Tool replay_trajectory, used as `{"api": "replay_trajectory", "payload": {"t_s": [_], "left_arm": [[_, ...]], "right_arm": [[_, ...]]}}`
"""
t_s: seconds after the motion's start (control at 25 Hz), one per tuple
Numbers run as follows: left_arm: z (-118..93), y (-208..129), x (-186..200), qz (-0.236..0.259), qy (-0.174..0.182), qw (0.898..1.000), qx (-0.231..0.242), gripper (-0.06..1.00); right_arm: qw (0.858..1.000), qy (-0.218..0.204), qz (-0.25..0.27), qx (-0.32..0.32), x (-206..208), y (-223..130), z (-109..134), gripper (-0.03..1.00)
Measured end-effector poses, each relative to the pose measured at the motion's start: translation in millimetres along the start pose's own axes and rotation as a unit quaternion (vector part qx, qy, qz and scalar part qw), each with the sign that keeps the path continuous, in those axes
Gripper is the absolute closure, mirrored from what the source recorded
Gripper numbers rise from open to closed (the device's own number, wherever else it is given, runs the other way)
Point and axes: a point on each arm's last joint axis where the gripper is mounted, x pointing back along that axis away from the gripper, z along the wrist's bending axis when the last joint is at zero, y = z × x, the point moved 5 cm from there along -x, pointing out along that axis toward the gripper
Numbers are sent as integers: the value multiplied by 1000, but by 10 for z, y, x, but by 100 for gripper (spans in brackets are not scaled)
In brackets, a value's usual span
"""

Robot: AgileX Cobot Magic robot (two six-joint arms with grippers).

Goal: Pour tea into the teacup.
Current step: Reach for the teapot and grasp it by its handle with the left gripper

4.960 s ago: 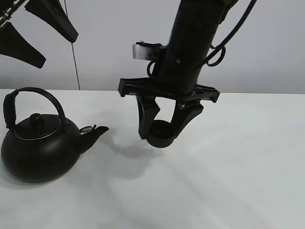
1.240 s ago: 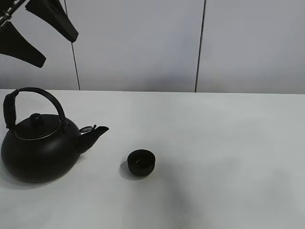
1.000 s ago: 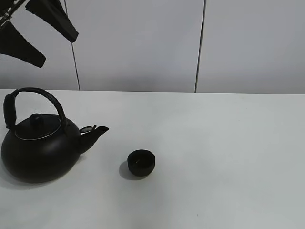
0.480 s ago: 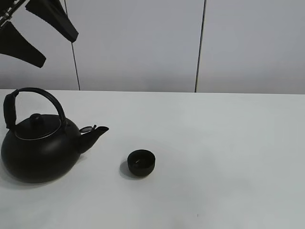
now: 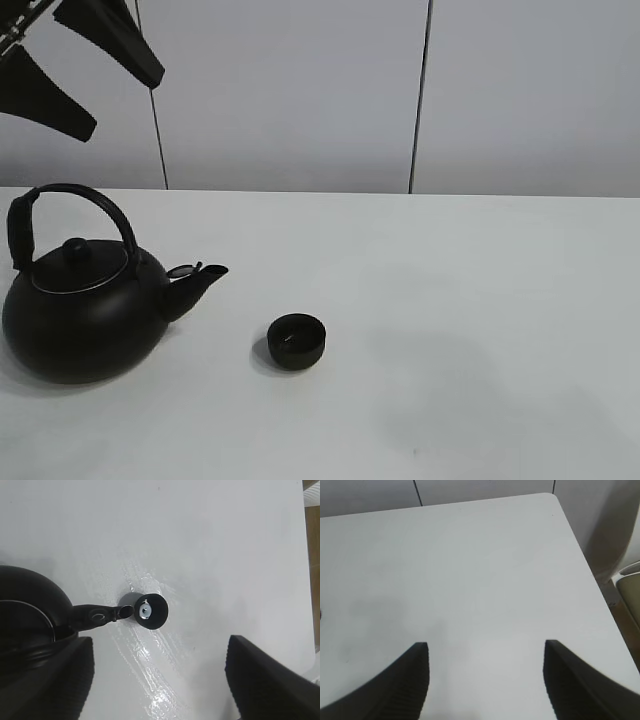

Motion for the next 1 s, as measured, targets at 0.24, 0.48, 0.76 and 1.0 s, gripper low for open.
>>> {"api": "replay_trajectory", "payload": {"t_s": [0.24,0.48,0.76,1.0], "left_arm": [[0,0,0,0,0,1000,0,41],[0,0,0,0,0,1000,0,41],[0,0,0,0,0,1000,0,41],[0,0,0,0,0,1000,0,41]], "right_arm": [[1000,7,15,-15,-230,-147,-24,51],[1000,6,17,-11,-256,-165,-32,51],[1000,6,15,-11,-256,-159,-32,51],[1000,6,13,-11,-256,-154,-32,51]]}}
